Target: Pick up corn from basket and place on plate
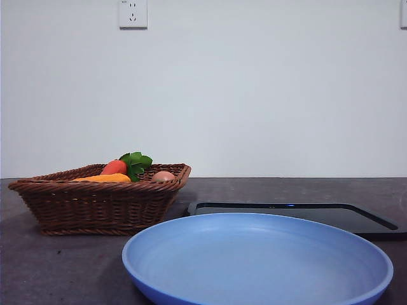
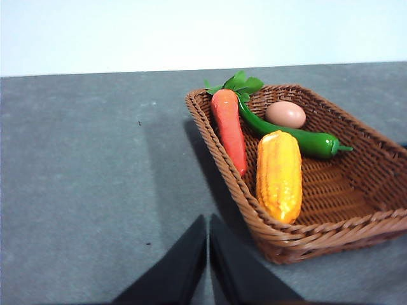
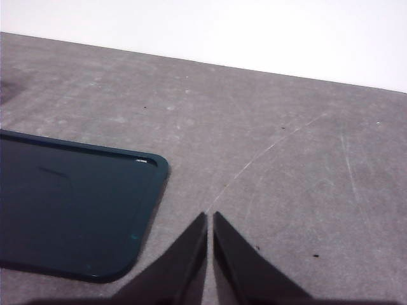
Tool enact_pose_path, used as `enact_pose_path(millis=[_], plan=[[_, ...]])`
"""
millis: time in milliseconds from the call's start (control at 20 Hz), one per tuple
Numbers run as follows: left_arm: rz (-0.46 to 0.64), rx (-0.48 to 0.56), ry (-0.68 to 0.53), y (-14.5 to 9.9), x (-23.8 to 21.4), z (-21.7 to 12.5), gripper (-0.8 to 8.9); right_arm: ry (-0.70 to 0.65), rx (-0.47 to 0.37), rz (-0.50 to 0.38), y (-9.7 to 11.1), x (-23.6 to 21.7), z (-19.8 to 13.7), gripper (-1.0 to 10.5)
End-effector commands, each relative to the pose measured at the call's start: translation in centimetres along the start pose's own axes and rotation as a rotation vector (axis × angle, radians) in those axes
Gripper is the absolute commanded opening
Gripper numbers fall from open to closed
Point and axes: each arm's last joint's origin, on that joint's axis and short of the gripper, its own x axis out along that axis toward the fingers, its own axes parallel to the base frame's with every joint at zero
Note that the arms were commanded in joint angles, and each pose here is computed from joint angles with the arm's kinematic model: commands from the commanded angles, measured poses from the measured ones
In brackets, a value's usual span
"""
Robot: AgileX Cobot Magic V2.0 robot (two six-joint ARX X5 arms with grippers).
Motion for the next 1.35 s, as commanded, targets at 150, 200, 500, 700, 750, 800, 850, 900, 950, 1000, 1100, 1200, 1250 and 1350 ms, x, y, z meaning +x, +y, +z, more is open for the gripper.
enact_pose_path(millis=[150,200,500,700,750,800,850,900,950,1000,1100,1200,1250,1350], plan=[[0.004,-0.215,0.001,0.1,0.2,-0.7,0.08,-0.039,0.106,0.016,0.0,0.0,0.2,0.0],[0.003,-0.252,-0.005,0.1,0.2,-0.6,0.08,-0.049,0.154,0.029,0.1,0.0,0.3,0.0],[0.002,-0.401,-0.005,0.1,0.2,-0.6,0.08,-0.038,0.374,0.086,0.2,0.0,0.3,0.0],[-0.007,-0.484,-0.008,0.1,0.2,-0.4,0.07,-0.029,0.456,0.122,0.3,0.0,0.4,0.0],[-0.016,-0.505,-0.008,0.0,0.2,-0.3,0.07,-0.028,0.476,0.144,0.4,0.0,0.5,0.0],[-0.034,-0.533,-0.007,-0.1,0.1,-0.1,0.07,-0.027,0.5,0.159,0.4,-0.1,0.7,0.0],[-0.049,-0.553,-0.006,-0.1,0.0,0.1,0.07,-0.027,0.525,0.168,0.4,-0.2,0.8,0.0],[-0.071,-0.568,-0.008,-0.2,-0.1,0.5,0.07,-0.028,0.553,0.176,0.4,-0.2,1.0,0.0],[-0.089,-0.573,-0.011,-0.3,-0.2,0.8,0.07,-0.03,0.576,0.188,0.4,-0.3,1.2,0.0],[-0.101,-0.577,-0.014,-0.3,-0.3,1.0,0.07,-0.031,0.587,0.202,0.5,-0.4,1.4,0.0],[-0.126,-0.589,-0.017,-0.4,-0.5,1.7,0.08,-0.029,0.6,0.215,0.5,-0.7,2.0,0.0],[-0.13,-0.593,-0.004,-0.5,-0.7,2.3,0.07,-0.021,0.598,0.231,0.5,-1.0,2.7,0.0],[-0.13,-0.597,0.007,-0.6,-0.9,2.7,0.08,-0.015,0.598,0.237,0.5,-1.2,3.0,0.0],[-0.141,-0.602,0.032,-0.7,-1.2,3.5,0.07,0.0,0.593,0.249,0.5,-1.5,3.8,0.0]])
